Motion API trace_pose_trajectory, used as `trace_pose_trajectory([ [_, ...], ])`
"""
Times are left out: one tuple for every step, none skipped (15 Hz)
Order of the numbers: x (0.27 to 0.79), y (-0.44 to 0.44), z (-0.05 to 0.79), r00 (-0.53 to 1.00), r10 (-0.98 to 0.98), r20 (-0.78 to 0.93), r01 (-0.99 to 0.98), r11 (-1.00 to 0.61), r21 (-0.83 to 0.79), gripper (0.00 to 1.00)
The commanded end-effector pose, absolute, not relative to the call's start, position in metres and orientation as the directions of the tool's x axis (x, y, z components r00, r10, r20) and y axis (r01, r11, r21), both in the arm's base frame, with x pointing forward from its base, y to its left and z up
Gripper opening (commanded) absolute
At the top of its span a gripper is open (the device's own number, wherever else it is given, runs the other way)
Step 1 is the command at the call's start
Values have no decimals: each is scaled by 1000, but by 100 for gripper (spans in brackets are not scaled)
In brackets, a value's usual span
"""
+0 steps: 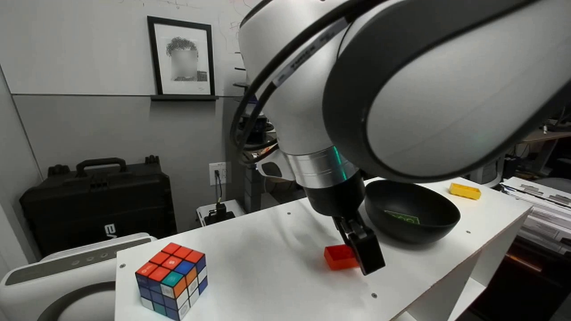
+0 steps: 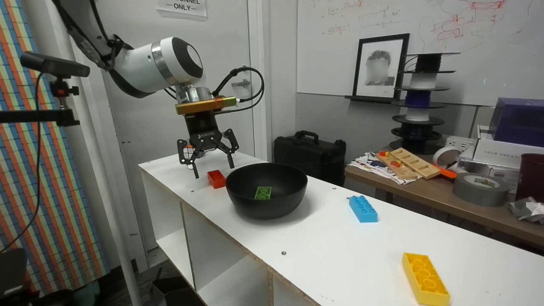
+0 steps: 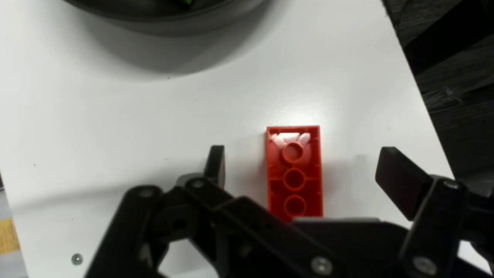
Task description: Put the green, orange, blue and yellow lego bricks in the black bowl respectively
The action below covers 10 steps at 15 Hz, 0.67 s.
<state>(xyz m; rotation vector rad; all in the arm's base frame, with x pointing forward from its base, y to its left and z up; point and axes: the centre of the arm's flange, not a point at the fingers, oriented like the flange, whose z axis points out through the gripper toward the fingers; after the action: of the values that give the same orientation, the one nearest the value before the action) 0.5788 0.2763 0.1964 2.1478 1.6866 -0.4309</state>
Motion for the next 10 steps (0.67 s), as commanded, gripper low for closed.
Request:
trace_pose_trajectory([
  [582,269,196,147,892,-427,989,-119,92,93],
  [582,268,196,133,897,-421,991,-107,84,74],
  [582,266,196,120,901,-416,992,-99,73,68],
  [582,264,196,111,905,-411,994,-91,67,58],
  [581,261,195,101,907,-409,995,-84,61,50],
  [582,259,195,99,908,-408,995,-83,57,43],
  [581,256,194,93,908,-409,996,-78,54,35],
  [580,253,193,87,909,-408,996,-73,50,28],
  [580,250,192,81,909,-408,997,-69,44,22],
  [579,249,193,74,911,-406,997,-64,38,20],
])
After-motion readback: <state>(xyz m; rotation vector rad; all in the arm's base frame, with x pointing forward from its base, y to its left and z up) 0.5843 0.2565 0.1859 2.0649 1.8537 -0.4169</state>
